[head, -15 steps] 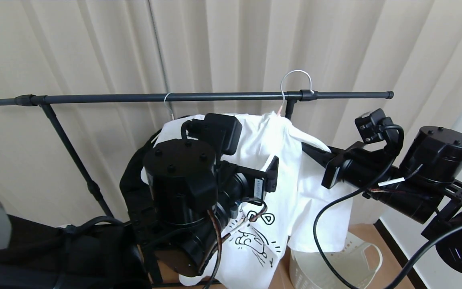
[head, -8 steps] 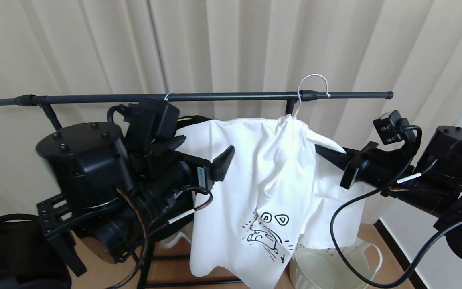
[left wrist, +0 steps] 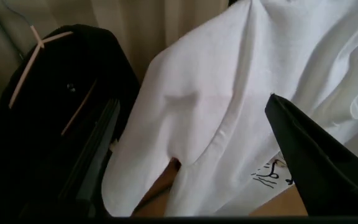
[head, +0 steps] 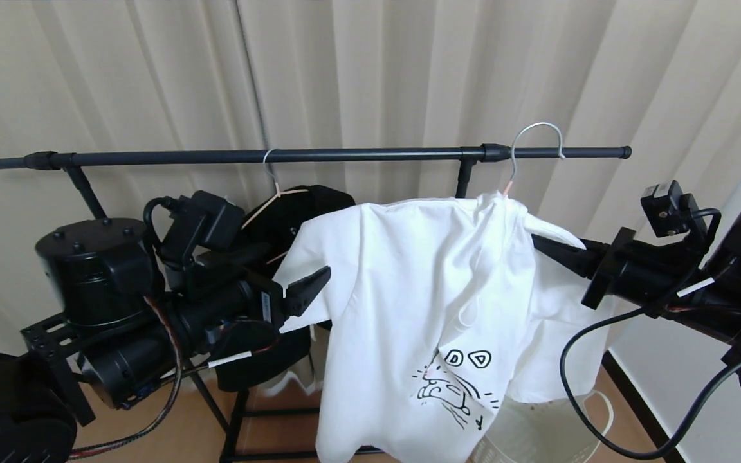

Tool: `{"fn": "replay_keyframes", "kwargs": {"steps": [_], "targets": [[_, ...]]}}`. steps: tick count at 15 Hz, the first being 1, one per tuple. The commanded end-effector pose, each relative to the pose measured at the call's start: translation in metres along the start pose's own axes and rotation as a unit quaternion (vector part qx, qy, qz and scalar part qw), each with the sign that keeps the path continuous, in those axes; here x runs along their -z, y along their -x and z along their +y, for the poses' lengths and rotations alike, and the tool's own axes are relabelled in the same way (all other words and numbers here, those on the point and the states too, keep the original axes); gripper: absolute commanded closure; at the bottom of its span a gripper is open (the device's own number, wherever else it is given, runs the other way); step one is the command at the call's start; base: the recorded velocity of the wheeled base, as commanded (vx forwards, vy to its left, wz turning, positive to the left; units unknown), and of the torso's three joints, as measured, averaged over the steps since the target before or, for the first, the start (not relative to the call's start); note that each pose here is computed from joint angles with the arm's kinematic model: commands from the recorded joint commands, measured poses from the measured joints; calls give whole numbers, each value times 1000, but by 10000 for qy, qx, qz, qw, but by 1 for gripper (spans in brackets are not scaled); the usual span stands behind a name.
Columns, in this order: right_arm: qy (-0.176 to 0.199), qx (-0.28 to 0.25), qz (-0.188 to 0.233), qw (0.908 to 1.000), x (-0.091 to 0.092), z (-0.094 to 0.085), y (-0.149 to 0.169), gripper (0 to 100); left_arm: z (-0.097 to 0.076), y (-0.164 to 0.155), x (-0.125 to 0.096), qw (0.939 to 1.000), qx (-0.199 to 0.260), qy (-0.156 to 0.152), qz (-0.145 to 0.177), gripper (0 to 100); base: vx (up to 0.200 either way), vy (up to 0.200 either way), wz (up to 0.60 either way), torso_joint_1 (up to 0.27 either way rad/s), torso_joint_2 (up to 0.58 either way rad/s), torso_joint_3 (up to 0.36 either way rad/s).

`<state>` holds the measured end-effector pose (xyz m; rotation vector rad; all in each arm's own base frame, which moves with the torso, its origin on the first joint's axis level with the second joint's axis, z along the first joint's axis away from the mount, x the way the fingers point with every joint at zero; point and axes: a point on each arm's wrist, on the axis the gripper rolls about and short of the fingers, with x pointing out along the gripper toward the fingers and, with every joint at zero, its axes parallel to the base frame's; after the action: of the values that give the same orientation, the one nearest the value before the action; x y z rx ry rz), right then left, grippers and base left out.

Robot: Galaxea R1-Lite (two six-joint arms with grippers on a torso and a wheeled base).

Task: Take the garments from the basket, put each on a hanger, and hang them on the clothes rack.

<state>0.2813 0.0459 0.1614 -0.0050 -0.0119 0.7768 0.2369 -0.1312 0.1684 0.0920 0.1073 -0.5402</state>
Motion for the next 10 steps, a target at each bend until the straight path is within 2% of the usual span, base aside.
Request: {"fn": "replay_keyframes", "kwargs": {"steps": [1, 3, 7, 8, 10], "targets": [[10, 49, -3, 10000, 4, -2, 4, 100, 7, -12, 21, 9992, -66, 53, 392, 0, 0, 0, 0, 0, 0, 0], [27, 41, -15, 10000, 4, -1, 5, 100, 7, -20, 32, 9981, -60, 72, 606, 0, 0, 0, 0, 0, 0, 0], [27, 41, -15, 10000, 4, -1, 6, 100, 10, -30, 39, 9971, -166, 165, 718, 0, 0, 0, 0, 0, 0, 0], [27, 41, -15, 10000, 4, -1, 6, 100, 10, -29, 38, 9970, -224, 222, 712, 100, 0, 0, 0, 0, 0, 0], [32, 41, -21, 10000, 3, -1, 6, 100, 11, -29, 37, 9969, -289, 247, 684, 100, 0, 0, 0, 0, 0, 0]]}}
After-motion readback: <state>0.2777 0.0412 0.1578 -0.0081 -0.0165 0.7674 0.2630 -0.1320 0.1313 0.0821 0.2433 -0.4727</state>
